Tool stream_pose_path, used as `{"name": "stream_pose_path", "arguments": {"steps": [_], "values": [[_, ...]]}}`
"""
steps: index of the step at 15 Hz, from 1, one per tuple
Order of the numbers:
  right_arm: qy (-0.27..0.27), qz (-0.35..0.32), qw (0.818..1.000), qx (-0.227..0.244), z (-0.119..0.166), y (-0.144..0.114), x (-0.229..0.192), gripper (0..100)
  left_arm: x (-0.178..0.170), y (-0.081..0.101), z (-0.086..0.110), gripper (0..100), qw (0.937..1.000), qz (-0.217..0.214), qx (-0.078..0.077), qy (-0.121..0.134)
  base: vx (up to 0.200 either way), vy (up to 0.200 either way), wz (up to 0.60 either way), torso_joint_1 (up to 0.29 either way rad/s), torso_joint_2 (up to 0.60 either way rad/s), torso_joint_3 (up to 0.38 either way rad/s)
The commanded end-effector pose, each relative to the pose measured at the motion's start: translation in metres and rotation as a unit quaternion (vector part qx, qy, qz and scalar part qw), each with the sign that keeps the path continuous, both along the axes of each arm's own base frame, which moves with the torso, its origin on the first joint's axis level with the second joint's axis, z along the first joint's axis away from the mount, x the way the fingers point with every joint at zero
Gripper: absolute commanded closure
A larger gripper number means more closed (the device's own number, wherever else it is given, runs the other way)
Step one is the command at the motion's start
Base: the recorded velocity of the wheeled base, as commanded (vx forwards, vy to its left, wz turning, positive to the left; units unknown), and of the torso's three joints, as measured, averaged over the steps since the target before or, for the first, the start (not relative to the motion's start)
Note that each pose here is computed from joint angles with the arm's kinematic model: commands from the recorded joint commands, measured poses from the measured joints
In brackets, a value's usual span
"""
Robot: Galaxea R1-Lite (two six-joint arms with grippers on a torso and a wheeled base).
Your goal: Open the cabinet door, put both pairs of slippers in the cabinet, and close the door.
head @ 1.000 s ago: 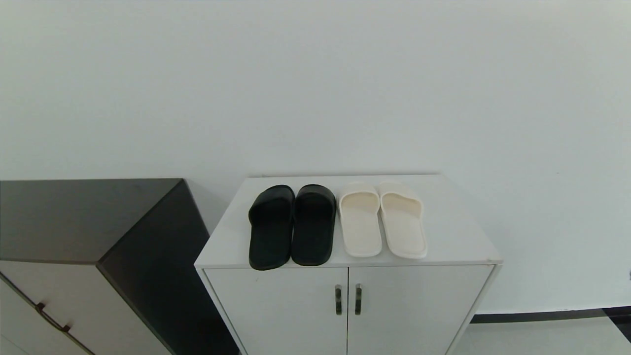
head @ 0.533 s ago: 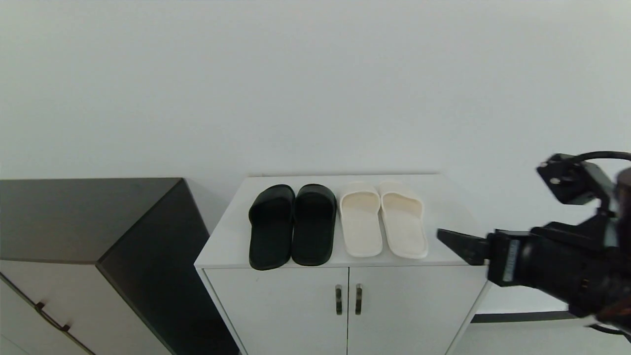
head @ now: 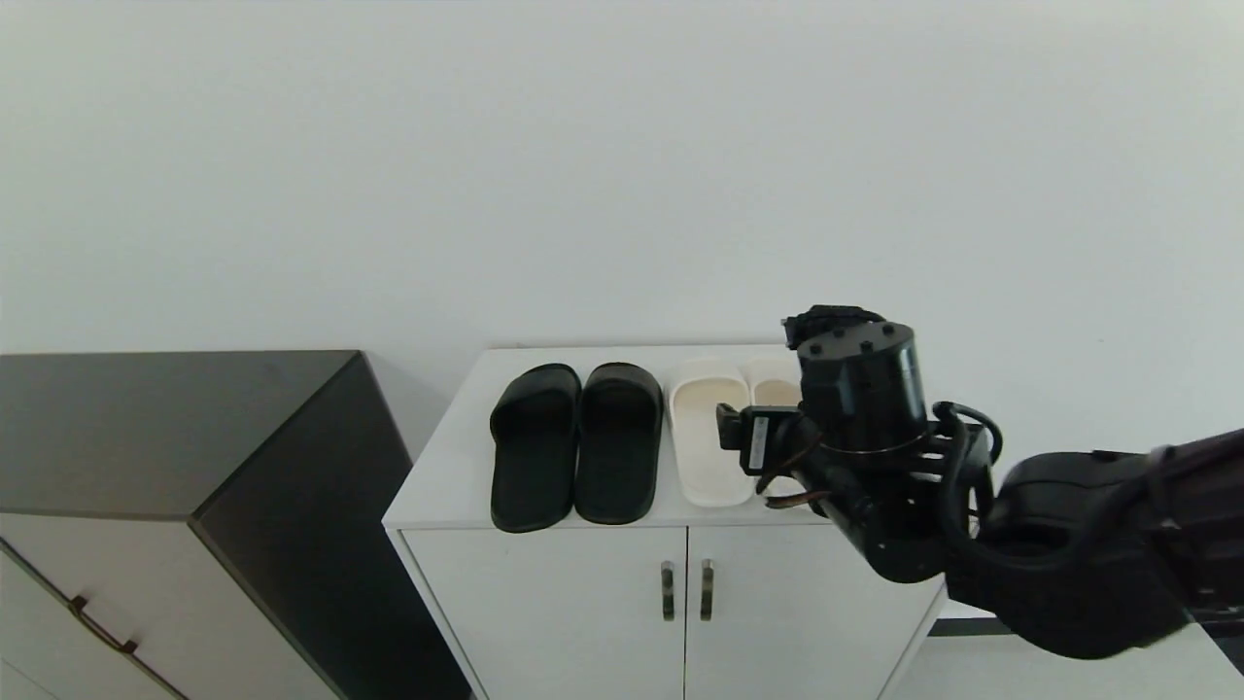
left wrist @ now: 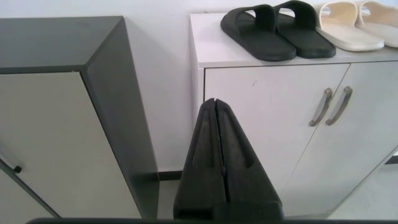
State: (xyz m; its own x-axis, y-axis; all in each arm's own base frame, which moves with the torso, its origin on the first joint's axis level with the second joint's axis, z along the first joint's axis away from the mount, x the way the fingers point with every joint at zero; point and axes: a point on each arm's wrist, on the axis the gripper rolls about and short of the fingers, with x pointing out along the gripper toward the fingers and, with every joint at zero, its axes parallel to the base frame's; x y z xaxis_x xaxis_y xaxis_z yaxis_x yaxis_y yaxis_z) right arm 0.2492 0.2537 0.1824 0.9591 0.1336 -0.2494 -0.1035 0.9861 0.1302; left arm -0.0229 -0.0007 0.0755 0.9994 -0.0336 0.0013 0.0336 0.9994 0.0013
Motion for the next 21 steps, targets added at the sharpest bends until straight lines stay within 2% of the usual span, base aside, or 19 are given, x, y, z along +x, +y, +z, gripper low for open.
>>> {"name": "stream_pose_path", "arguments": {"steps": [1,9,16,20,21], "values": [[0.012,-0.013,0.999,-0.031,-0.024,0.012,0.027,0,0.000,0.000,0.000,100,1.0000,0.000,0.000,0.001,0.000,0.000,0.00,0.000,0.00,0.000],[0.012,-0.007,0.999,-0.040,-0.046,0.017,0.069,0,0.000,0.000,0.000,100,1.0000,0.000,-0.001,0.001,0.000,0.000,0.00,0.000,0.00,0.000],[-0.015,-0.016,0.999,-0.039,-0.043,0.019,0.111,0,0.000,0.000,0.000,100,1.0000,0.000,-0.001,0.001,0.000,0.000,0.00,0.000,0.00,0.000],[-0.019,-0.015,0.998,-0.053,-0.049,0.023,0.122,0,0.000,0.000,0.000,100,1.0000,0.000,-0.001,0.001,0.000,0.000,0.00,0.000,0.00,0.000],[-0.019,-0.017,0.998,-0.054,-0.051,0.023,0.125,100,0.000,0.000,0.000,100,1.0000,0.000,-0.001,0.001,0.000,0.000,0.00,0.000,0.00,0.000]]}}
